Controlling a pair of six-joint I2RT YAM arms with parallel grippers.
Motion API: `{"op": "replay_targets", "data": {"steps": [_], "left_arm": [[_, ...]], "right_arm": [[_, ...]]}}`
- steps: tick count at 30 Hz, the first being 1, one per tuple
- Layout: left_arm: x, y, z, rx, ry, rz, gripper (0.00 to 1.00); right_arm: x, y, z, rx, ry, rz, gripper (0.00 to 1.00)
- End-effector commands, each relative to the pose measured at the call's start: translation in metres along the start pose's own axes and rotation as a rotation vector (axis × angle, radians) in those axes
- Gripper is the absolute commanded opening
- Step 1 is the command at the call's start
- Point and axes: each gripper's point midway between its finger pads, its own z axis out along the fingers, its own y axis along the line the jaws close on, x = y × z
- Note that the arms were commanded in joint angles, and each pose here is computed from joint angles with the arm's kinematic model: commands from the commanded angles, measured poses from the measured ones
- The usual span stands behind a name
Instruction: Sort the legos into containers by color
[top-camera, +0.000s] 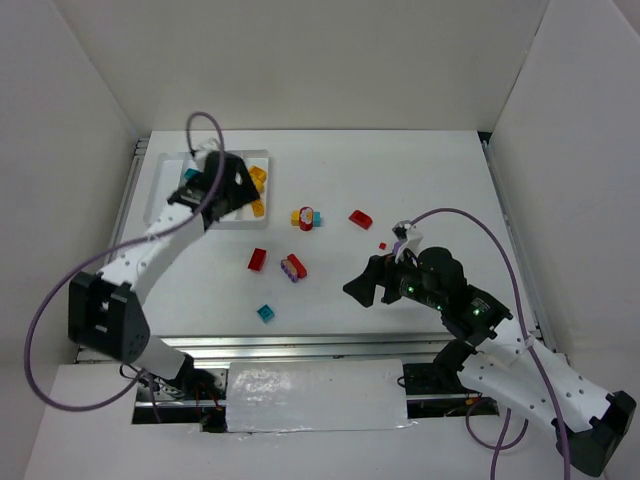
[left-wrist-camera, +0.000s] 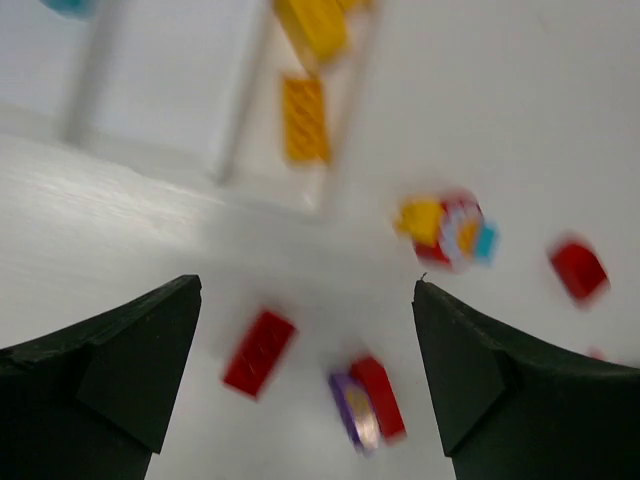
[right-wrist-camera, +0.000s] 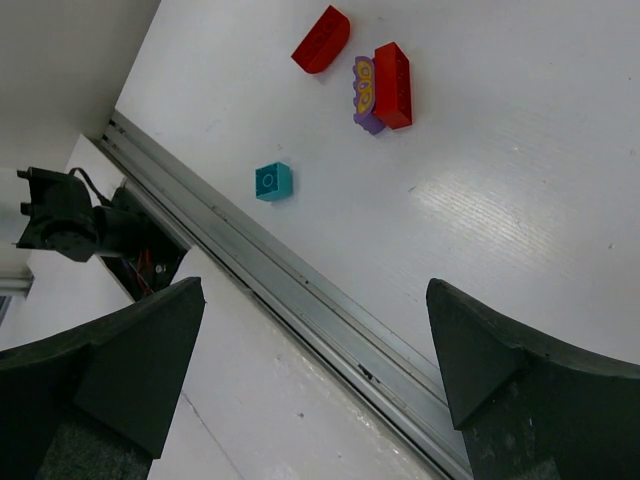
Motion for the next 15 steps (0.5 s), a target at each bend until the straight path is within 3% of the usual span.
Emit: {"op": "replay_targets", "data": {"steps": [1, 3, 7, 15], "left_arm": [[0.104, -0.011, -0.032, 0.101, 0.118, 0.139, 1.00], [0.143, -0.025, -0.063, 0.213, 0.174, 0.108, 1.00], [0.213, 0.005, -0.090, 0.161, 0.294, 0.087, 0.99], [0.259, 0.027, -0.101, 0.081, 0.331, 0.041, 1.00]], "right_arm": [[-0.025, 0.017, -0.012, -0.038, -0.074, -0.013, 1.00], [-0.027, 0.014, -0.017, -0.016, -0.080, -0.009, 1.00], [-0.032, 0.014, -0.027, -0.002, -0.101, -0.015, 1.00], [-0.026, 0.018, -0.026, -0.036, -0.098, 0.009, 0.99]]}}
